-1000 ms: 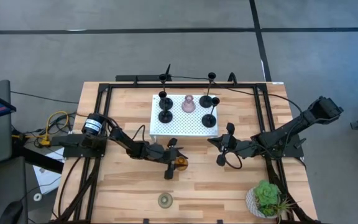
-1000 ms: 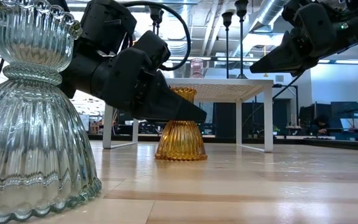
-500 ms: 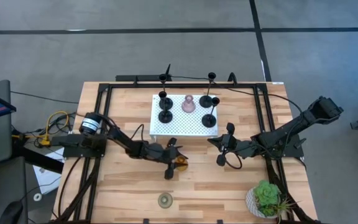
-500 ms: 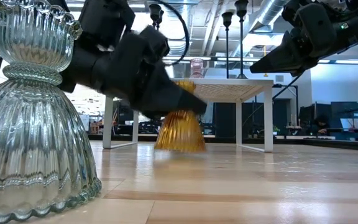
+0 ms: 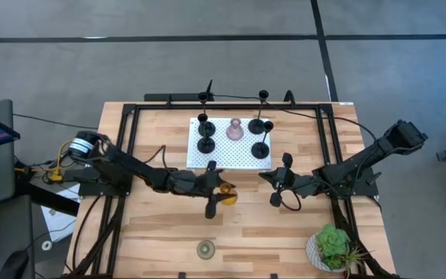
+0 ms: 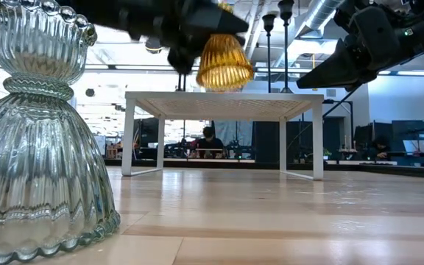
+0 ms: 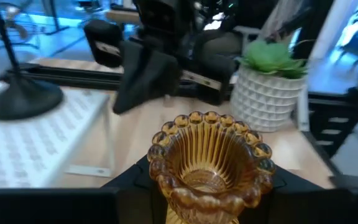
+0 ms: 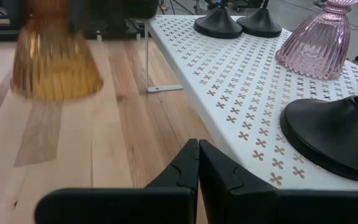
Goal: Pick & Place candle stick holders
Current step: Put the yellow candle holder on the shelf
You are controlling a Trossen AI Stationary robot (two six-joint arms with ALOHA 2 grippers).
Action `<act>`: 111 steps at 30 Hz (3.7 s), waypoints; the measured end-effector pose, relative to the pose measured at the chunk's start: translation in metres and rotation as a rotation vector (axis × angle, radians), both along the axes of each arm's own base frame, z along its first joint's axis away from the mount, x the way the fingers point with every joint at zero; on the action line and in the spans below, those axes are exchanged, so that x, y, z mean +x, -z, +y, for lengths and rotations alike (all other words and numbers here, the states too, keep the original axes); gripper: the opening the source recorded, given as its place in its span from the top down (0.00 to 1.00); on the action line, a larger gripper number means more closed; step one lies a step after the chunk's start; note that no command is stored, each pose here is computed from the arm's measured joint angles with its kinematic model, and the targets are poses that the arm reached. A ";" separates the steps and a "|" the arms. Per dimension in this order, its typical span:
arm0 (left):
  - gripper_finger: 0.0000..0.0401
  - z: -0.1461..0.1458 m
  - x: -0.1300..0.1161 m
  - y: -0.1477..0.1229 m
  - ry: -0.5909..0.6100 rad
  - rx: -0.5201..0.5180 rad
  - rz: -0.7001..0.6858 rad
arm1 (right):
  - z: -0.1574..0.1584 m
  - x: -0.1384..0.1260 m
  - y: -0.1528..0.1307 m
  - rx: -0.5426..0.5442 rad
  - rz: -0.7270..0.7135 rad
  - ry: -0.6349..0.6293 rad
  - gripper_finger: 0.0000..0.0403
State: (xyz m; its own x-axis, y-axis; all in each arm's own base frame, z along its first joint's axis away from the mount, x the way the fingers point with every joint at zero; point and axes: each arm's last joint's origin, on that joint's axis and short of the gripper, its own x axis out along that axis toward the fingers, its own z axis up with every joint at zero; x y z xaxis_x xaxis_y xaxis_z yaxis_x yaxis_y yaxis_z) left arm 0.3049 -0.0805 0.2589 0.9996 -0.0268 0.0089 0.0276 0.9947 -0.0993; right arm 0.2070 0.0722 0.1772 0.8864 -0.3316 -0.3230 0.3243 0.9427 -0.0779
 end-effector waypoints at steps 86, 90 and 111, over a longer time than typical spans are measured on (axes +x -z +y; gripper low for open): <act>0.62 0.090 0.065 -0.042 -0.476 0.048 0.077 | -0.002 0.000 0.002 -0.008 0.019 0.006 1.00; 0.62 0.093 0.065 -0.042 -0.485 0.046 0.077 | -0.001 0.000 0.002 -0.008 0.019 0.006 1.00; 0.40 0.092 0.065 -0.051 -0.484 0.031 -0.010 | -0.001 0.000 0.002 -0.008 0.018 0.006 1.00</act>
State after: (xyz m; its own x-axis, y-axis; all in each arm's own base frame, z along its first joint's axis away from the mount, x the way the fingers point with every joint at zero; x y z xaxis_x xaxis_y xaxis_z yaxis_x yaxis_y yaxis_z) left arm 0.3697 0.0119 0.3101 0.8970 0.4413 0.0250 -0.4387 0.8958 -0.0712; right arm 0.2067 0.0707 0.1756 0.8784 -0.3392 -0.3366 0.3281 0.9402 -0.0914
